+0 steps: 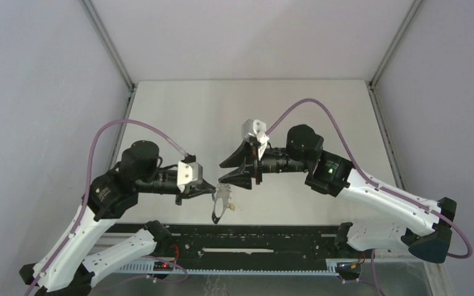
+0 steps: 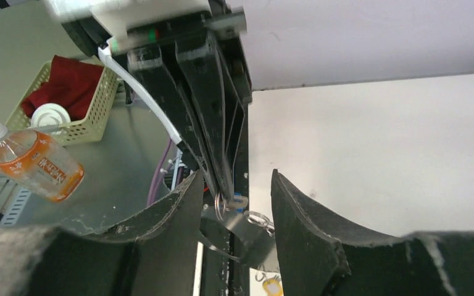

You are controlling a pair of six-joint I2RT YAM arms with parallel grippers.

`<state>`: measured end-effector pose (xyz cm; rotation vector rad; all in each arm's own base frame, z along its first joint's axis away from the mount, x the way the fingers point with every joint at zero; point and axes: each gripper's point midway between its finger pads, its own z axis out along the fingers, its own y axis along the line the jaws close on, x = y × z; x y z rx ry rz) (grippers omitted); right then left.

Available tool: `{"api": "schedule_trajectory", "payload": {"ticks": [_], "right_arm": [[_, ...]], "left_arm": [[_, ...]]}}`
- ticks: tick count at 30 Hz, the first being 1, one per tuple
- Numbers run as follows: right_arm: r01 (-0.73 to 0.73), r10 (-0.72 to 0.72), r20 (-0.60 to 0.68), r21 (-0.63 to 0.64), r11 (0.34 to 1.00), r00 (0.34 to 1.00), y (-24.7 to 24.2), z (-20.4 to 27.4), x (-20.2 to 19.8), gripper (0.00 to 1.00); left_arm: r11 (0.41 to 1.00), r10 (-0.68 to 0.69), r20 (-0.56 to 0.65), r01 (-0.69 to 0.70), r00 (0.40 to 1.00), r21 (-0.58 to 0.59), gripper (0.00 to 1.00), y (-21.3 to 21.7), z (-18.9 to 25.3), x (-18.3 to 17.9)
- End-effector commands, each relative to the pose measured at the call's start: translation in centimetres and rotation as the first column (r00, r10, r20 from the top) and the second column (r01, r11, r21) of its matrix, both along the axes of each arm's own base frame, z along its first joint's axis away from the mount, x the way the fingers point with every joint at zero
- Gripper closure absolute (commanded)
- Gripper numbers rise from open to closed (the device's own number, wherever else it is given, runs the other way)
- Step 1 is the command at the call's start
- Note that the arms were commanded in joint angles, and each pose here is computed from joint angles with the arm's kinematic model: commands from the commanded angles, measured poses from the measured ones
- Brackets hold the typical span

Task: Put the keys on the keyring
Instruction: Adjust the key on the keyring.

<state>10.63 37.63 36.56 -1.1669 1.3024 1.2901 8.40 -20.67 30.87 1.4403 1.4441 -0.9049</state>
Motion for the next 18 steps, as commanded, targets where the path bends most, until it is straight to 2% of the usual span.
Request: {"api": "schedule_trajectory", "payload": {"ticks": [1, 6, 14, 18], "right_arm": [[-0.059, 0.061, 0.004, -0.185, 0.981, 0.998, -0.7, -1.4, -0.3, 0.47], [-0.130, 0.130, -0.019, -0.280, 0.951, 0.991, -0.7, -1.6, -1.0, 0.58], [-0.146, 0.140, -0.041, -0.326, 0.934, 0.989, -0.6, -1.9, -0.9, 0.67], [-0.154, 0.141, -0.062, -0.345, 0.926, 0.988, -0.2, -2.5, -0.7, 0.68]], "left_arm": [[1.000, -0.020, 0.070, 0.020, 0.997, 0.005, 1.00, -0.4, 0.9, 0.8], [1.000, -0.003, 0.089, 0.002, 0.996, 0.005, 1.00, -0.9, 1.8, 1.9], [1.000, 0.001, 0.106, 0.001, 0.994, -0.014, 1.00, -0.7, 2.0, 1.7], [1.000, 0.006, 0.114, -0.003, 0.993, -0.027, 1.00, -0.7, 2.2, 1.7]]}}
